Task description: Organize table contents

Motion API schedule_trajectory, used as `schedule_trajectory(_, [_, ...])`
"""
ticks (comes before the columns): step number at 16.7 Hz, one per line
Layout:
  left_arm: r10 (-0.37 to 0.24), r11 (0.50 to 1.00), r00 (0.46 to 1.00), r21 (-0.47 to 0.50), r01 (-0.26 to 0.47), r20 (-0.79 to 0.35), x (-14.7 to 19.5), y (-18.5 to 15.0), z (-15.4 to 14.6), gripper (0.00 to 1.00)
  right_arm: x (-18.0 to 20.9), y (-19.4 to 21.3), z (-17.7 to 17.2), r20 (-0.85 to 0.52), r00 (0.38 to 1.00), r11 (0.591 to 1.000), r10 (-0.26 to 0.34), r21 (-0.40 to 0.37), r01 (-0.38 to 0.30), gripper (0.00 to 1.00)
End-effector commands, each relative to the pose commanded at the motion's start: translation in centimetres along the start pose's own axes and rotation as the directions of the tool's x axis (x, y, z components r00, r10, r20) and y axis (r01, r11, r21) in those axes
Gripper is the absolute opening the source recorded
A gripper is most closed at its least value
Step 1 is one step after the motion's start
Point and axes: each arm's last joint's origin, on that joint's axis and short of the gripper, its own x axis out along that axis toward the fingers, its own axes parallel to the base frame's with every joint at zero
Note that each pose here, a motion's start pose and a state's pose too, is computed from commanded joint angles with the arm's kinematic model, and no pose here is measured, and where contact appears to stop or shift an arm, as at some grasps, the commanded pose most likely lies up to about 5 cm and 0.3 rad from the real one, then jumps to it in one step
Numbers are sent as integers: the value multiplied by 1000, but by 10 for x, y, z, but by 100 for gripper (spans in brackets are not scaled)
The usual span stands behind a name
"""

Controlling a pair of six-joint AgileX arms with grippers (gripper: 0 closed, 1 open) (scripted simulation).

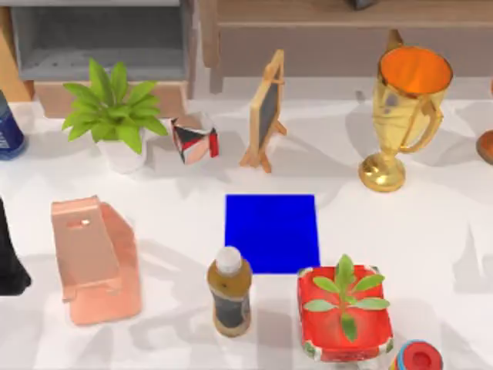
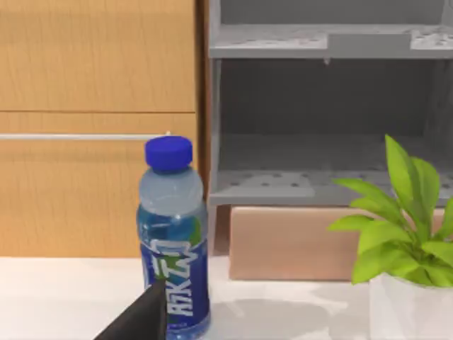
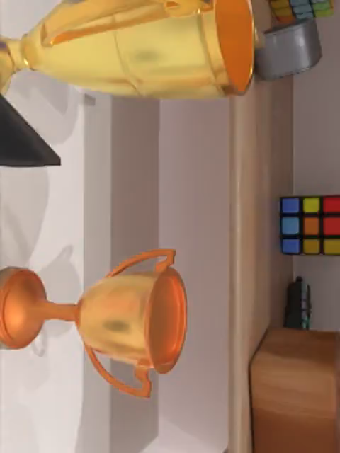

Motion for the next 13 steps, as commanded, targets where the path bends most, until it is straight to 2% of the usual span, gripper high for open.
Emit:
schedule_trajectory(4, [20, 999, 999, 26, -19, -32, 0, 2, 5, 100, 0, 0, 0, 0, 1000, 1000, 0, 0, 0, 100])
schedule_trajectory(6, [56, 996, 993, 79, -47, -106, 1, 6, 15, 100, 0, 0, 0, 0, 1000, 1000, 0, 0, 0, 100])
schedule_trajectory(8, [100, 986, 968, 150, -66, -232, 6, 11, 26, 100, 0, 0, 0, 0, 1000, 1000, 0, 0, 0, 100])
schedule_trajectory(10, [142, 974, 905, 222, -54, -401, 14, 19, 35, 100, 0, 0, 0, 0, 1000, 1000, 0, 0, 0, 100])
schedule_trajectory(11, [158, 968, 853, 250, -33, -498, 21, 23, 38, 100, 0, 0, 0, 0, 1000, 1000, 0, 0, 0, 100])
schedule_trajectory(13, [172, 960, 705, 277, 36, -688, 36, 35, 40, 100, 0, 0, 0, 0, 1000, 1000, 0, 0, 0, 100])
